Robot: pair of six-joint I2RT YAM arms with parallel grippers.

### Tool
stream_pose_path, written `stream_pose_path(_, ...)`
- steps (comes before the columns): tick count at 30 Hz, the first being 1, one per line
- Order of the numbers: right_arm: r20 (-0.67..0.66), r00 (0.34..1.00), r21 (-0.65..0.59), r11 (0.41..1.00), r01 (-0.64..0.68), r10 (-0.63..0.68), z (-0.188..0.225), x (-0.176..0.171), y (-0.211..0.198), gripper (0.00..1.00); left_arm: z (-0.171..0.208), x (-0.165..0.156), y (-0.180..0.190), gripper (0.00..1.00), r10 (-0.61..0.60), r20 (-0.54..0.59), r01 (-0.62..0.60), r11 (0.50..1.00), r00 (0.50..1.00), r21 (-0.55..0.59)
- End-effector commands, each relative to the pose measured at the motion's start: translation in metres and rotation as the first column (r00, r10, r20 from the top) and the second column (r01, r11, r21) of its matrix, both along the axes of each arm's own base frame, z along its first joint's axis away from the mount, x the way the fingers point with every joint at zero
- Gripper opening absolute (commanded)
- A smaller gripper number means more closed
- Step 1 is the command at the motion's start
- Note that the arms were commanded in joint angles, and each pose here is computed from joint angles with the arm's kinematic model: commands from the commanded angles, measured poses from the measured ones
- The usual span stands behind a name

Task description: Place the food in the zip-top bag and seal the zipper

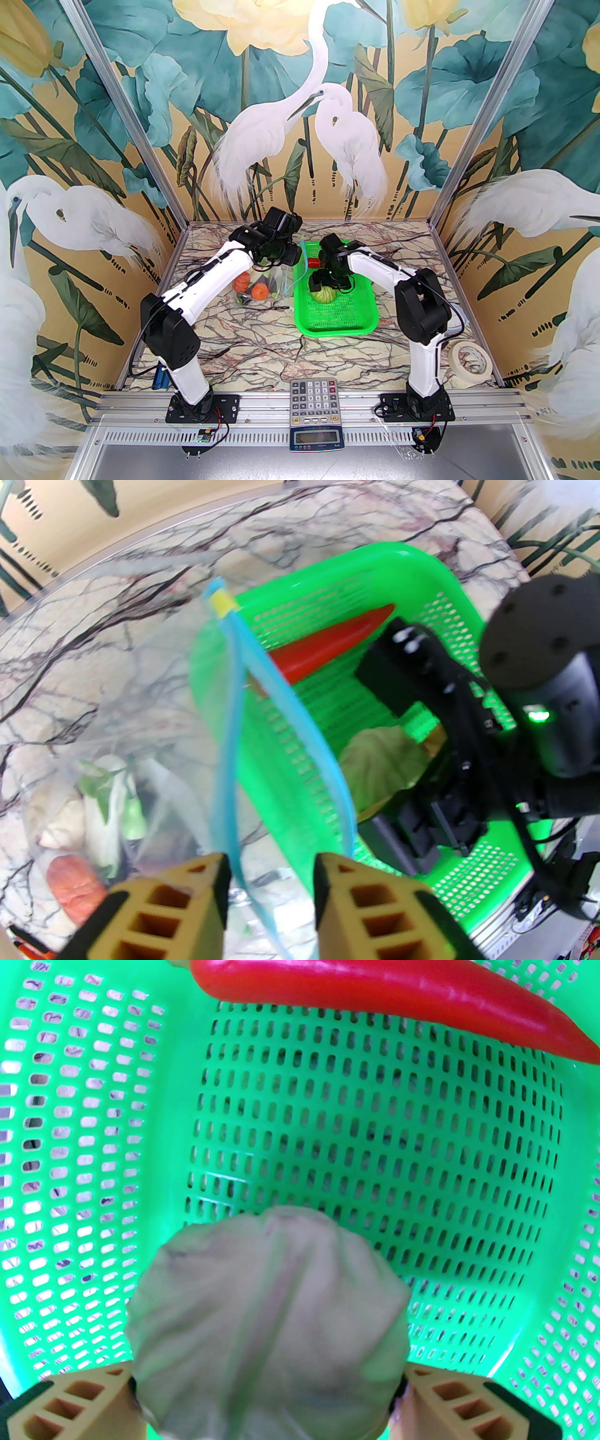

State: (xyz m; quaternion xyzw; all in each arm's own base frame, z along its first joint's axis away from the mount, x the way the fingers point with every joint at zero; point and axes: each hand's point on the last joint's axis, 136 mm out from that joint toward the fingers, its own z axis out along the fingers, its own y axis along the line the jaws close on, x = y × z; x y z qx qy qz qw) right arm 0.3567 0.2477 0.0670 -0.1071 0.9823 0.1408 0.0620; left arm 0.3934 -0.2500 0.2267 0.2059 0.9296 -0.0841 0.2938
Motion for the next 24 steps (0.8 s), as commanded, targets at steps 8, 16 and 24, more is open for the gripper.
stream_pose_path(8, -0.068, 0.998, 0.006, 1.000, -0.014, 0.015, -0.017, -0.007, -0.003, 0.86, -0.011, 0.005, 0.012, 0.33, 0.048, -0.013, -0.047, 0.993, 0.999, 0.109)
stream_pose_path(16, -0.074, 0.997, 0.009, 1.000, -0.016, 0.017, -0.017, -0.004, -0.004, 0.85, -0.019, 0.009, 0.012, 0.10, 0.053, -0.035, -0.047, 0.989, 0.998, 0.141)
stream_pose_path(24, -0.086, 0.996, -0.011, 1.000, -0.012, 0.011, -0.018, -0.007, -0.009, 0.85, 0.005, 0.011, 0.032, 0.00, 0.096, 0.006, -0.096, 0.986, 0.995, 0.140)
